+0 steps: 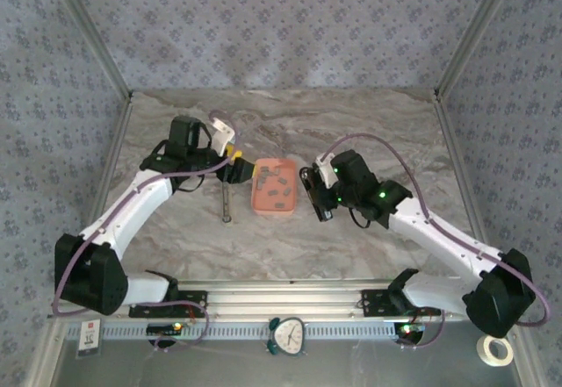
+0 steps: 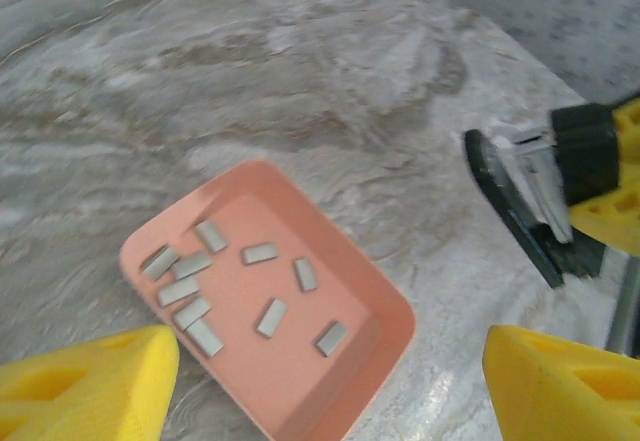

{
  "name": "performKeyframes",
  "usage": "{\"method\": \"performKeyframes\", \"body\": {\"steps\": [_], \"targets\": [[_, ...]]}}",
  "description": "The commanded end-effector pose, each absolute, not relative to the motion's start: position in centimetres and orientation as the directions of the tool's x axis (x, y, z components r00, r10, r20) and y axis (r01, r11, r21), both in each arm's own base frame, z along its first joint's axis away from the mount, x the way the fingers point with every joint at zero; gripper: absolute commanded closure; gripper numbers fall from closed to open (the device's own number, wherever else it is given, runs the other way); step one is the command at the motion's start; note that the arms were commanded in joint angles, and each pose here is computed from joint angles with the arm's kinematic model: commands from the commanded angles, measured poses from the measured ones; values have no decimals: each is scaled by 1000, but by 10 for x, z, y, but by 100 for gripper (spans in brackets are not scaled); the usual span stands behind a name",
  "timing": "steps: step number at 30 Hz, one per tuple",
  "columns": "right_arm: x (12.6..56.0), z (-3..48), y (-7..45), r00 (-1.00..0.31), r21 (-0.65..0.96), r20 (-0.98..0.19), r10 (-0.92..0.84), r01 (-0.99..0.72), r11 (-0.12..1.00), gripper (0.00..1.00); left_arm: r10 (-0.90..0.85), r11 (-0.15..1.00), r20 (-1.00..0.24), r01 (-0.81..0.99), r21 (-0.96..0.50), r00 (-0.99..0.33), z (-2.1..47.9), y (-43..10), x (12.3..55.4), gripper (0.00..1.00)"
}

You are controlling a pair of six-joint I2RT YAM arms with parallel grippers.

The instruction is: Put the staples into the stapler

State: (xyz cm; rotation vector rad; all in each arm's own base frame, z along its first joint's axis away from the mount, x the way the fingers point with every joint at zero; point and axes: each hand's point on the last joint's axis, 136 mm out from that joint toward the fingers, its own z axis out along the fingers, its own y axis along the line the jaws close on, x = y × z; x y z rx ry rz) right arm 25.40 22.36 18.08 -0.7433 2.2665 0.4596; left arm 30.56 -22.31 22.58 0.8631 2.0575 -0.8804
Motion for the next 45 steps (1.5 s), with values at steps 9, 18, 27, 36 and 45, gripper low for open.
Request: {"method": "performKeyframes", "body": {"steps": [9,18,27,36,45], "targets": [[230,225,257,-214,-8,-833,-510,-917,398,97,384,141,-919,989,-38,-90,262,-245,256,21],[216,231,269,-21,-106,-853,-521,-971,212,99,427,-25,-899,995,94,96,251,-262,231,21],[207,244,285,56,-109,-876,-479,-991,82,100,449,-148,-873,979,139,191,239,-283,220,23],[207,252,292,97,-123,-881,-463,-992,26,100,436,-252,-867,957,141,243,234,-291,205,33],[208,254,292,107,-131,-878,-467,-991,20,99,450,-265,-862,957,122,234,235,-289,200,61]]}}
